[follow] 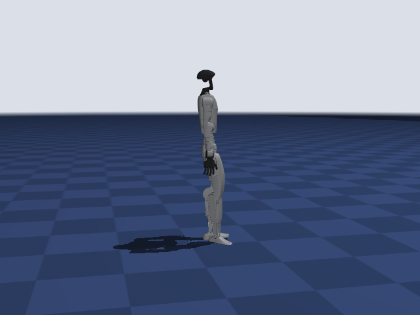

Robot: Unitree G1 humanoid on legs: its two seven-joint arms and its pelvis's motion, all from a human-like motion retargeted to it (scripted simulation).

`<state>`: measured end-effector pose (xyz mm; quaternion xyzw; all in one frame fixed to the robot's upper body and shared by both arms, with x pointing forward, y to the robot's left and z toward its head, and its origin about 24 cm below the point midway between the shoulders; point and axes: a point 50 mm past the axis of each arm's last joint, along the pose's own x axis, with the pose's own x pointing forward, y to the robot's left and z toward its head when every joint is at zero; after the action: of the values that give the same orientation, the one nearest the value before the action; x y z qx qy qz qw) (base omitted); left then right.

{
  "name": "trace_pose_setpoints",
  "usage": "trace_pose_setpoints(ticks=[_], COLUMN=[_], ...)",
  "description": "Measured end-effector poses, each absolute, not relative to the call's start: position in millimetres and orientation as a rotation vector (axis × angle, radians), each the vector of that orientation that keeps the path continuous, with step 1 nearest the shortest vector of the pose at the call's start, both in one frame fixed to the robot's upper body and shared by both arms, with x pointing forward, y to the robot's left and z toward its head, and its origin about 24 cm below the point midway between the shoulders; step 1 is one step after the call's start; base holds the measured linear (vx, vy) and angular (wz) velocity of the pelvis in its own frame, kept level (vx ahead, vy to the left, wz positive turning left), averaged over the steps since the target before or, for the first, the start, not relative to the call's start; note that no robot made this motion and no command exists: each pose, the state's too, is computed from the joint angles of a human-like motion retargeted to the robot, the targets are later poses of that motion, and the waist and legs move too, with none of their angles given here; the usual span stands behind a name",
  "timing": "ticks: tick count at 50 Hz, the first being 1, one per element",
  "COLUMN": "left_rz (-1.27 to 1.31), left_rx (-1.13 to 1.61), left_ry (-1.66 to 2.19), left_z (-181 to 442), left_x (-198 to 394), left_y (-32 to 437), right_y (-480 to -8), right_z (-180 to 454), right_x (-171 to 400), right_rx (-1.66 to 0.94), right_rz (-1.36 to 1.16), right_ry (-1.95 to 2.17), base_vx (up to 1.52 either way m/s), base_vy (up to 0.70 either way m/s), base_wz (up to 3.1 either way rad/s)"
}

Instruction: Upper body actions

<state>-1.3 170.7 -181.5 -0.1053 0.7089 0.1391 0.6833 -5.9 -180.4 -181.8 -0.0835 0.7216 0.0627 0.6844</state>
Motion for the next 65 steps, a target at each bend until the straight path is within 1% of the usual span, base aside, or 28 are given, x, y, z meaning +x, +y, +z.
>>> trace_pose_setpoints(ticks=[30,44,56,65], left_rz=[0.279,0.256,0.179,0.185], left_rx=[-0.209,-0.224,-0.158,-0.140], left_ry=[1.571,1.612,1.665,1.650], left_z=[-181.4,-180.9,-179.0,-178.9], left_x=[4.8,-4.8,-18.1,-19.7], left_y=[175.0,170.8,178.6,185.0], right_y=[-187.1,-193.5,-194.1,-198.0], right_z=[-181.2,-180.4,-180.0,-179.6], right_x=[0.6,0.9,22.8,17.0], right_rx=[-0.203,-0.223,-0.272,-0.244], right_rz=[0.141,0.121,0.146,0.124], right_ry=[1.602,1.602,1.528,1.558], base_vx=[0.00,-0.02,-0.04,0.00], base_vy=[0.02,0.06,-0.05,-0.22], base_wz=[-0.02,-0.10,-1.53,-1.73])
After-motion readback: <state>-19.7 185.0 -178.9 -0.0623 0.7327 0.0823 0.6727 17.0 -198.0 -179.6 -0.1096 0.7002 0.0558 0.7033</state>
